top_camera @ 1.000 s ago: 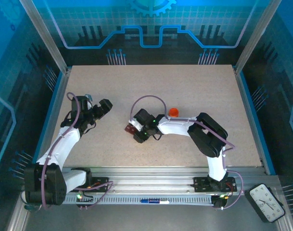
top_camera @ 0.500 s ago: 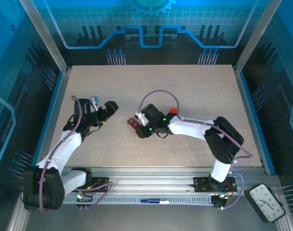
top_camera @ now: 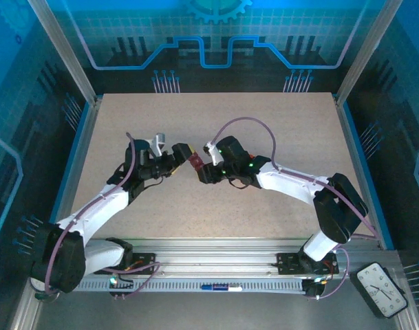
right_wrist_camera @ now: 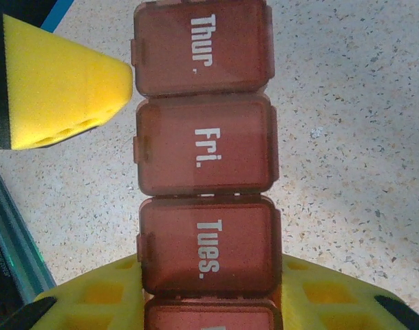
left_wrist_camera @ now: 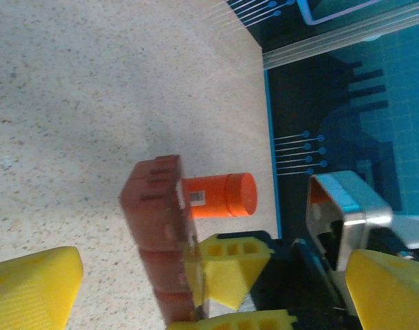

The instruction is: Sort the pills into containers

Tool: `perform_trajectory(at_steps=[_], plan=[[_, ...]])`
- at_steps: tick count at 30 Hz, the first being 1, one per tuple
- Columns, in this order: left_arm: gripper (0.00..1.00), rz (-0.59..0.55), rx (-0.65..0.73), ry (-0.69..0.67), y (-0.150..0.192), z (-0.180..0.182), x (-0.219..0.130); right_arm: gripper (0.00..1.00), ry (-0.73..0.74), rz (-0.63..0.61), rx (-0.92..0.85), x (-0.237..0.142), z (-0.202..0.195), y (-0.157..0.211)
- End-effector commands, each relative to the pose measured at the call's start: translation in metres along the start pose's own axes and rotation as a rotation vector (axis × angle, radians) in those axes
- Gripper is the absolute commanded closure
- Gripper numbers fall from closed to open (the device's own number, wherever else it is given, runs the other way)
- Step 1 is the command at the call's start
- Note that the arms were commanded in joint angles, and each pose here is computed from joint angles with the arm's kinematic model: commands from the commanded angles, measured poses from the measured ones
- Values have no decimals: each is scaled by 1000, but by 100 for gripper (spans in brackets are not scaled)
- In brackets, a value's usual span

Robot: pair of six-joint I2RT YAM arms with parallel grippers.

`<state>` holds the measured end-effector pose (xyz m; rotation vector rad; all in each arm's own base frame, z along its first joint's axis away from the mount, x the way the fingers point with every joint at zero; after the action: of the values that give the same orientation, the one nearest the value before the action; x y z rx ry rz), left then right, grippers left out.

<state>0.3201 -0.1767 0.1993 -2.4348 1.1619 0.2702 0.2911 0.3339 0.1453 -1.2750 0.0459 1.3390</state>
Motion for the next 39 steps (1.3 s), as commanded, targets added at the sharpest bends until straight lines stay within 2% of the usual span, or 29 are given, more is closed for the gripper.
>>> perform_trajectory(at_steps=[1, 39], plan=[[1, -31, 14, 67, -8, -21, 0, 70, -17, -15, 17, -2, 1, -3], [1, 5, 31, 103, 1, -46, 21, 71, -26, 36, 44, 15, -4, 15]])
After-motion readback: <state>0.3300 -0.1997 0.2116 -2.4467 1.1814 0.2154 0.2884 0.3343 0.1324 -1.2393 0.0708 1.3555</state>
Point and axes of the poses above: each hand's point on the last joint's axis, 136 mm out from that joint toward the fingers, its own x axis out along the fingers, its own z axis along the line the jaws close on, y = z × x, the point moved 1 cm from there along -x, back along the fingers, and after that the axes turned 3 degrees about -x, right-handed, at the moved point
